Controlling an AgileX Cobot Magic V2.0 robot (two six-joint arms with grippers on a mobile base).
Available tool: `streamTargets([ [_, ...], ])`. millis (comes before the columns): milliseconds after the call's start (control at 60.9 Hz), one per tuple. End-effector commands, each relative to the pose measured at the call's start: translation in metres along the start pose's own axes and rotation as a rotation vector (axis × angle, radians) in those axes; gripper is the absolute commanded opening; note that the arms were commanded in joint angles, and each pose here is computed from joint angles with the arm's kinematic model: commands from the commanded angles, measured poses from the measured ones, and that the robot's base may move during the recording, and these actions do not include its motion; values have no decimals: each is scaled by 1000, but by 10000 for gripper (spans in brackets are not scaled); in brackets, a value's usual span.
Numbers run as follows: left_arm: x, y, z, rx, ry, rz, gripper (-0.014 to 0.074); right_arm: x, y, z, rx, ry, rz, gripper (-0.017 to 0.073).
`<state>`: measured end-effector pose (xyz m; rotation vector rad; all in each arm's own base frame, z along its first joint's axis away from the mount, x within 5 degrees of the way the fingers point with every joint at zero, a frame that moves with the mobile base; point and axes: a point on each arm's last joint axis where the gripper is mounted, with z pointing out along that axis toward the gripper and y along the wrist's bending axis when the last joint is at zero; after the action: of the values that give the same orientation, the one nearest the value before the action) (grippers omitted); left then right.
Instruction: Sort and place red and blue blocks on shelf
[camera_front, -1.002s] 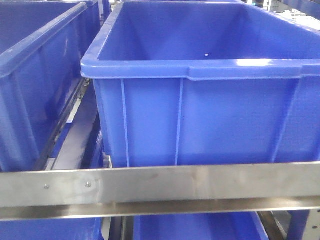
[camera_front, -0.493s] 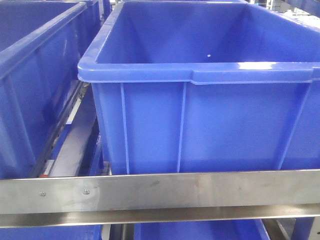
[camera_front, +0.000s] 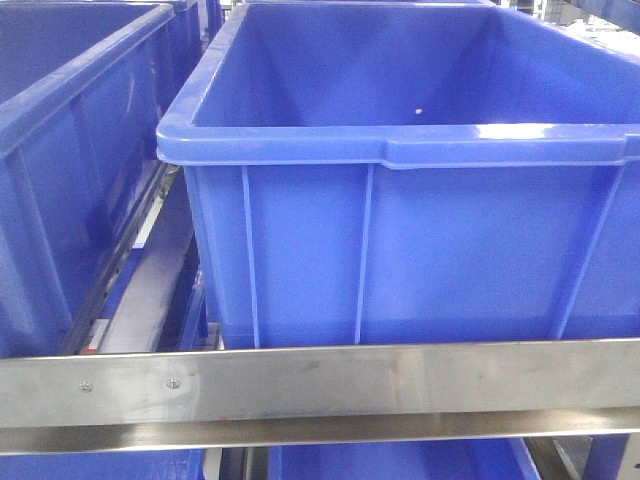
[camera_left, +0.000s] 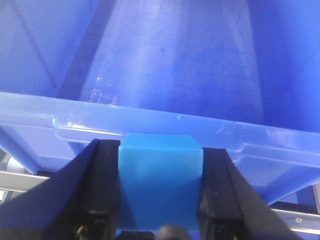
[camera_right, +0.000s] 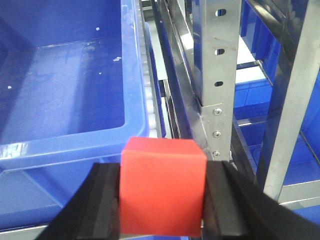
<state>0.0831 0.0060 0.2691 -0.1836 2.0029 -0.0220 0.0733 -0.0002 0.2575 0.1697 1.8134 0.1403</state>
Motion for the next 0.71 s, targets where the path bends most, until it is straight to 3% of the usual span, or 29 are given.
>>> streamTargets([
  [0,-15,-4,-4,37,-93,11,122,-16,4,-2,-23,-105,-19,53],
  [690,-15,-4,-4,37,-93,11,122,-16,4,-2,-23,-105,-19,53],
])
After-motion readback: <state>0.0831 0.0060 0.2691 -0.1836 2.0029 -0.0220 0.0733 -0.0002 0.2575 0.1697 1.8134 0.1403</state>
